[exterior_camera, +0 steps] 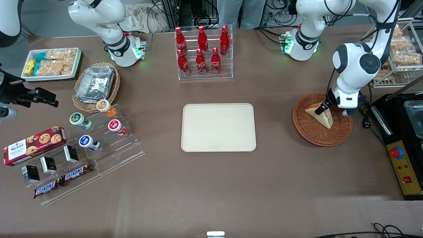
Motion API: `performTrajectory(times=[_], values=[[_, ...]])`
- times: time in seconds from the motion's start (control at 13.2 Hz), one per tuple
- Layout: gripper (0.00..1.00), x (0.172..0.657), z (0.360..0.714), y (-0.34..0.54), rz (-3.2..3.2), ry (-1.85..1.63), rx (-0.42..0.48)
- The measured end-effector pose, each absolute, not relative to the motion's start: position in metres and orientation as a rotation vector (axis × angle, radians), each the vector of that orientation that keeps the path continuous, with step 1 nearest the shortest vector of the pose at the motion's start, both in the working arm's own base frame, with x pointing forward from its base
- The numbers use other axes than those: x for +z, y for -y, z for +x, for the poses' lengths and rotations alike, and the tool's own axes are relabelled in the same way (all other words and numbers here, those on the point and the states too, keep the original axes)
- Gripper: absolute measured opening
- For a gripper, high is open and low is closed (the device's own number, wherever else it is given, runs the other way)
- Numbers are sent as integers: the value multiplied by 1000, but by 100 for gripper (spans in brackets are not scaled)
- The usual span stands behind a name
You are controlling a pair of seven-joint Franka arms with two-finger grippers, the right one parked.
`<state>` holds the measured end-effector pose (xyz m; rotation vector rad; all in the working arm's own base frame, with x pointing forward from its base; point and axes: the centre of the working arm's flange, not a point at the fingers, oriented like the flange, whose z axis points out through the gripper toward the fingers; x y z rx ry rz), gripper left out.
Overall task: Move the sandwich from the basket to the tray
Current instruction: 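Move the open left gripper over the wrapped sandwich and lower it, then close the left gripper on the sandwich's crust edge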
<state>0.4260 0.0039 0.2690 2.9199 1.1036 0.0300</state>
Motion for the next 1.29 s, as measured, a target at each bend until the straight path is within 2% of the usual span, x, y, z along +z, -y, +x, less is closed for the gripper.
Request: performTrajectory(times=[0.45,0.53,0.76,0.91,0.98,1.29], values=[[99,248,423,-4,2924,-1110,1],[93,245,423,-4,2925,-1111,-2],[54,242,423,-4,2925,-1111,-4],[39,242,424,-4,2924,-1111,0],[35,243,424,-4,2924,-1111,2],[34,246,426,-4,2920,-1109,20]])
